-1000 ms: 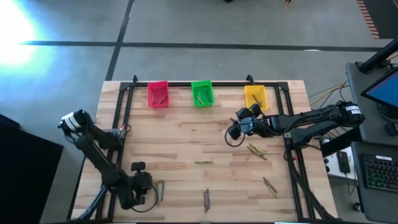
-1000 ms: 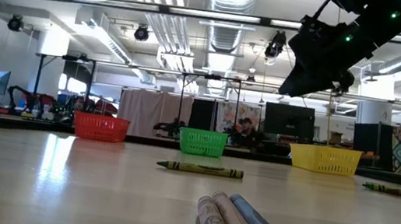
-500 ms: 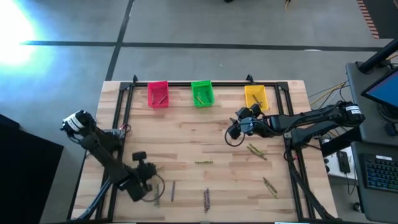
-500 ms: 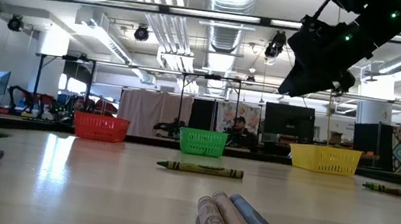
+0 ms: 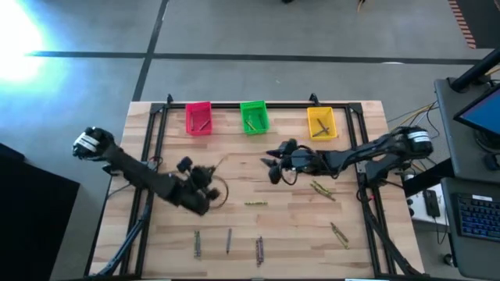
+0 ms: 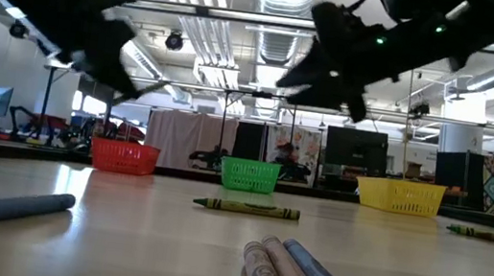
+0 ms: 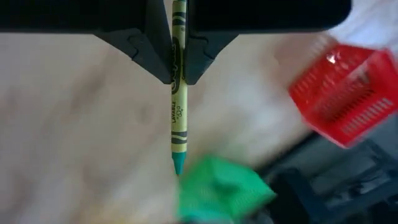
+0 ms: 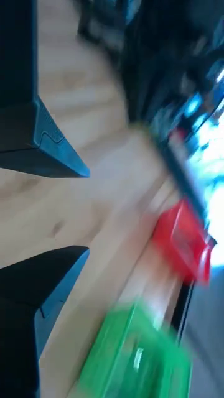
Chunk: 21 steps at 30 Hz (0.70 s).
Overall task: Sort crayons
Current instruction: Put the green crayon into the green basket
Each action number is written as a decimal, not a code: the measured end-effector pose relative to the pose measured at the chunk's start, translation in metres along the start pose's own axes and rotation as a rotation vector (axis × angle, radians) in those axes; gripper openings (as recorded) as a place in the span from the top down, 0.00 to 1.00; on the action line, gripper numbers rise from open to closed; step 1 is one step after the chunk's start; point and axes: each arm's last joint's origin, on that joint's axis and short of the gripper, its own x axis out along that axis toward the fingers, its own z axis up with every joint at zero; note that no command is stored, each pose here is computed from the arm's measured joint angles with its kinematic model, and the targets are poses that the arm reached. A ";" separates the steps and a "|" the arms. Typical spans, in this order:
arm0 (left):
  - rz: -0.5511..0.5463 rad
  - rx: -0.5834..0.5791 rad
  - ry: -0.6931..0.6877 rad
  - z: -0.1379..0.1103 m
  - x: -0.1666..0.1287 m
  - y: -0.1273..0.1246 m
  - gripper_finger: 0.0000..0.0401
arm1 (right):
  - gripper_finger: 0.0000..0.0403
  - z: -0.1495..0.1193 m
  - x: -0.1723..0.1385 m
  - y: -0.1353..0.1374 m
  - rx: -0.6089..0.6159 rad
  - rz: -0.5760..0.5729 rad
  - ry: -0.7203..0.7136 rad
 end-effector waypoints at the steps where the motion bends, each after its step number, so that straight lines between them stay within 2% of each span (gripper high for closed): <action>1: 0.003 -0.037 -0.028 0.008 0.003 0.001 0.99 | 0.55 -0.002 0.005 0.002 0.017 0.037 -0.029; 5: -0.050 -0.076 -0.095 0.035 0.010 0.002 0.99 | 0.55 -0.009 0.024 0.006 0.055 0.166 -0.123; 7: -0.156 -0.078 -0.106 0.047 0.012 -0.002 0.99 | 0.55 -0.013 0.034 0.008 0.067 0.219 -0.157; 10: -0.386 -0.073 -0.124 0.062 0.017 -0.009 0.99 | 0.55 -0.024 0.048 0.012 0.063 0.282 -0.142; 12: -0.471 -0.089 -0.156 0.068 0.021 -0.014 0.99 | 0.55 -0.029 0.056 0.015 0.059 0.330 -0.134; 16: -0.464 -0.089 -0.173 0.069 0.030 -0.015 0.99 | 0.55 -0.031 0.067 0.022 0.051 0.414 -0.108; 21: -0.451 -0.149 -0.144 0.067 0.034 -0.012 0.99 | 0.55 -0.027 0.067 0.024 0.025 0.428 -0.096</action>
